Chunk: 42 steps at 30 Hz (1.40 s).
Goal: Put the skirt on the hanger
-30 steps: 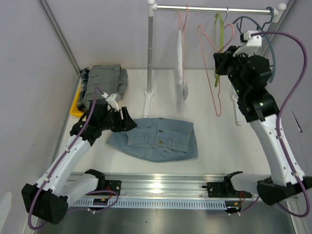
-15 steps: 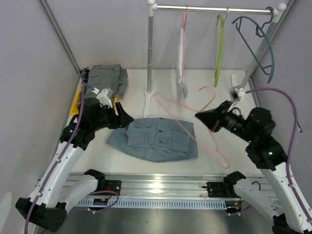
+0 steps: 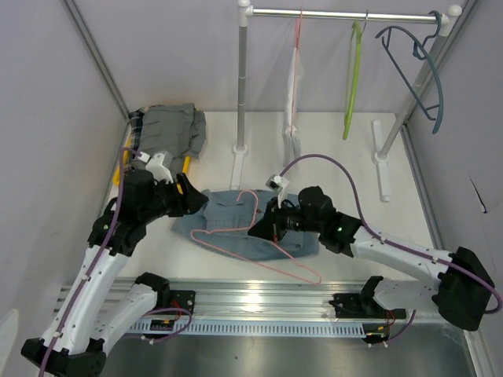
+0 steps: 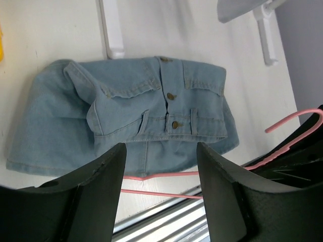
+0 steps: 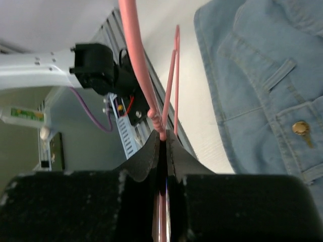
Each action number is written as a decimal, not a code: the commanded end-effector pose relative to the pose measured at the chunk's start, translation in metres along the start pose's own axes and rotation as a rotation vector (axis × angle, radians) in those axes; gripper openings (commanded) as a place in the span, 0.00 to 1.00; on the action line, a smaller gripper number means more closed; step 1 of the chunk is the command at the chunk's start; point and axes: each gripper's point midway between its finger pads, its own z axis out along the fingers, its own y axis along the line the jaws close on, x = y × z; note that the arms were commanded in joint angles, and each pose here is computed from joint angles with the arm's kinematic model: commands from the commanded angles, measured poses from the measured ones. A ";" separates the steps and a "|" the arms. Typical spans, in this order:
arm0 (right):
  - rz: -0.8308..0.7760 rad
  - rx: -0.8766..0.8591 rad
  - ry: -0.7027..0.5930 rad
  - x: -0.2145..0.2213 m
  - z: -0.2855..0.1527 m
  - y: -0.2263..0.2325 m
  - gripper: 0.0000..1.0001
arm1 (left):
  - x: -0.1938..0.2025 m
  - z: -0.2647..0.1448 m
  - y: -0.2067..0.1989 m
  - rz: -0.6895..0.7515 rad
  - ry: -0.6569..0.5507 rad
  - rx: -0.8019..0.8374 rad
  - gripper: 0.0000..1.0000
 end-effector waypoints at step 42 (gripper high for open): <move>0.121 0.036 -0.167 0.021 0.087 -0.101 0.00 | 0.134 0.106 0.097 -0.043 0.181 -0.427 0.57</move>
